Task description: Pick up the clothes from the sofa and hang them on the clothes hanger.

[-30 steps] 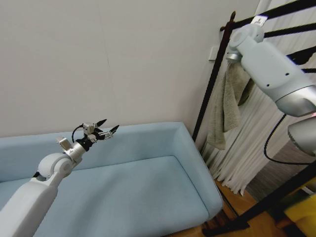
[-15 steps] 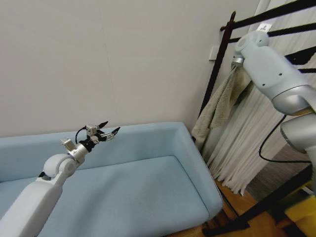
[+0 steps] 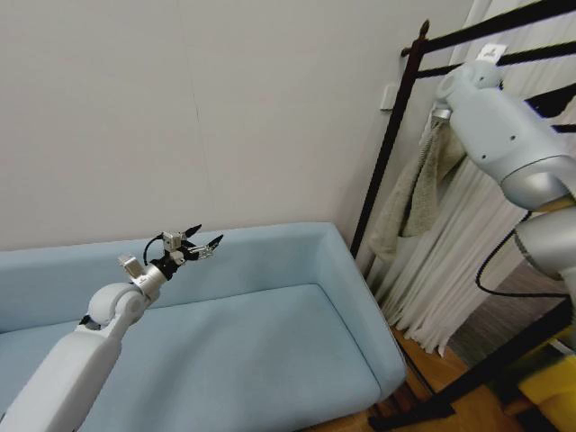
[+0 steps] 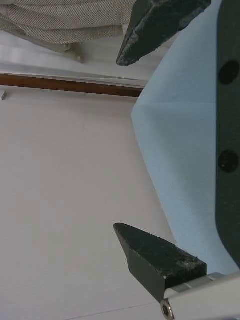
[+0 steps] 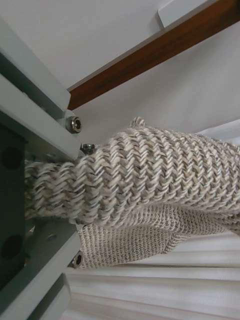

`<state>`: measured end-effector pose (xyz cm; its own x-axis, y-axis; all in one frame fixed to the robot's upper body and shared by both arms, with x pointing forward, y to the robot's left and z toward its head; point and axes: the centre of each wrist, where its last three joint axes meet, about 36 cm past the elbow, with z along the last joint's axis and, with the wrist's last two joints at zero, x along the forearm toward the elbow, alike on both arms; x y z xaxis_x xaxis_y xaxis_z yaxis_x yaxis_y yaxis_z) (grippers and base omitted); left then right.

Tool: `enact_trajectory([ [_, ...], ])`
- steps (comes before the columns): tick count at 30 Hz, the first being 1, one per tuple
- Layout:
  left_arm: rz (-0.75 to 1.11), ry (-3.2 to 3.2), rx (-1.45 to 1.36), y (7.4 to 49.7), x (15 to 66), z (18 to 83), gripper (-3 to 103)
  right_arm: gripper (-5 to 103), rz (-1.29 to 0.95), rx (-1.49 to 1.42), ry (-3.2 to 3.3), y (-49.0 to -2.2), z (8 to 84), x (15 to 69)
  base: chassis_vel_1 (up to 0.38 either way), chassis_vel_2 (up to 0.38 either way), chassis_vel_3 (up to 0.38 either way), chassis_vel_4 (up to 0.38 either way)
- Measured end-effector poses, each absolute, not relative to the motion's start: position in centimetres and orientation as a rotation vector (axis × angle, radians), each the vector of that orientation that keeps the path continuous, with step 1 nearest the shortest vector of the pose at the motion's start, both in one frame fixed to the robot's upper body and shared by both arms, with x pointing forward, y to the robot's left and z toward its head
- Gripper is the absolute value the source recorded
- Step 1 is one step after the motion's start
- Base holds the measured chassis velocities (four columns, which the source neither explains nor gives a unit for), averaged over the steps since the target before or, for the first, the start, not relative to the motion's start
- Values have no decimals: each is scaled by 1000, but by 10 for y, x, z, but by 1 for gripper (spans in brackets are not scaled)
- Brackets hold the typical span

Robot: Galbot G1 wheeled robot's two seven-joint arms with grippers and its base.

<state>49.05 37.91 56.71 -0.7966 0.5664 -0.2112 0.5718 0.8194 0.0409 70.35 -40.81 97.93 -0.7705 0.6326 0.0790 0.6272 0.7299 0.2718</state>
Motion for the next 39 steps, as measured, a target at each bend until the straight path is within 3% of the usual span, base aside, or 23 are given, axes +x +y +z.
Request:
enact_trajectory([
  [14,-39,2774,886,380,487,569,100,1,408,1044,2947,-394,971,700,0,0,0,0],
  [16,-42,2770,888,380,487,567,100,11,381,1033,2959,-392,969,699,0,0,0,0],
  [17,-44,2768,889,380,487,567,100,11,368,1033,2962,-390,967,698,0,0,0,0],
  [18,-48,2766,890,380,487,566,100,22,355,1036,2967,-387,962,694,0,0,0,0],
  [20,-49,2764,892,380,487,565,100,22,355,1037,2972,-385,958,692,0,0,0,0],
  [23,-51,2762,896,378,487,564,100,38,313,1052,2986,-387,936,684,0,0,0,0],
  [26,-50,2761,901,378,488,564,100,44,287,1058,2990,-389,927,679,0,0,0,0],
  [32,-44,2759,917,375,483,562,100,71,191,1039,3002,-380,900,675,0,0,0,0],
  [35,-45,2757,924,373,482,562,100,77,172,1030,3000,-380,896,672,0,0,0,0],
  [38,-35,2761,929,371,482,560,100,93,102,973,3003,-369,883,658,0,0,0,0],
  [39,-35,2761,929,371,482,560,100,93,102,973,3003,-369,883,658,0,0,0,0],
])
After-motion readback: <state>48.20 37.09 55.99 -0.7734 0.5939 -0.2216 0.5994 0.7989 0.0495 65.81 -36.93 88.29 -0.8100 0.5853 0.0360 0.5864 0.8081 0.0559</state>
